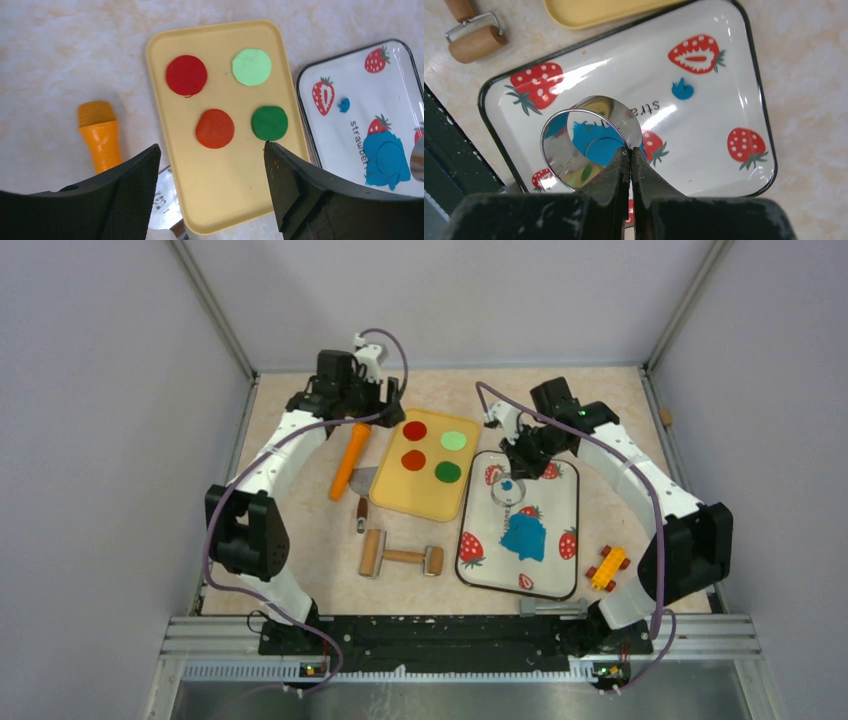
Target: Roll out the dumpling wrappers from the dough
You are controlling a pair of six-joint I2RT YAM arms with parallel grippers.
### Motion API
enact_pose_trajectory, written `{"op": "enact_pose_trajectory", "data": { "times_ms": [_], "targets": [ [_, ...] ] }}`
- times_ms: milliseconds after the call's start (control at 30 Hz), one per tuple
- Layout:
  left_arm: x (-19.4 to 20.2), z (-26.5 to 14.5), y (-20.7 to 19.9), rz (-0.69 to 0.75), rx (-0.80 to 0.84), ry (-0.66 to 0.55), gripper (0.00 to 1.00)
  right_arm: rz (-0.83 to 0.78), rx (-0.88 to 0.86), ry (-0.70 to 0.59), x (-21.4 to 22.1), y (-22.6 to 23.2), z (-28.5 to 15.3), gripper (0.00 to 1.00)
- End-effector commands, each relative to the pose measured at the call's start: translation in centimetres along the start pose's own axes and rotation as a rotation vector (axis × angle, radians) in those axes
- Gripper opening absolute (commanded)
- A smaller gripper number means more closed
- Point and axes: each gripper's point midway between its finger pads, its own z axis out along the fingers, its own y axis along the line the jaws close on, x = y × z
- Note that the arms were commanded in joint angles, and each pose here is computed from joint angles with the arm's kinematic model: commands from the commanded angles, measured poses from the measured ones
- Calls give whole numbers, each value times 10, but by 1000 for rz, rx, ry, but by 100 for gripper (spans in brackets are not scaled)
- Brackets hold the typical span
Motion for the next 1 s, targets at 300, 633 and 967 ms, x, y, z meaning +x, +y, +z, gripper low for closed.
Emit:
{"op": "enact_pose_trajectory", "data": {
  "times_ms": [300, 633, 967],
  "targets": [
    [4, -143, 49, -137, -214, -137, 77, -352, -147, -16, -112, 78, 62, 0],
    [26, -186, 42, -53, -298, -181, 78, -458, -196, -36, -153, 131, 143, 0],
    [36, -208, 45, -180, -302, -251, 79, -528, -182, 12, -144, 165, 191, 0]
  ]
}}
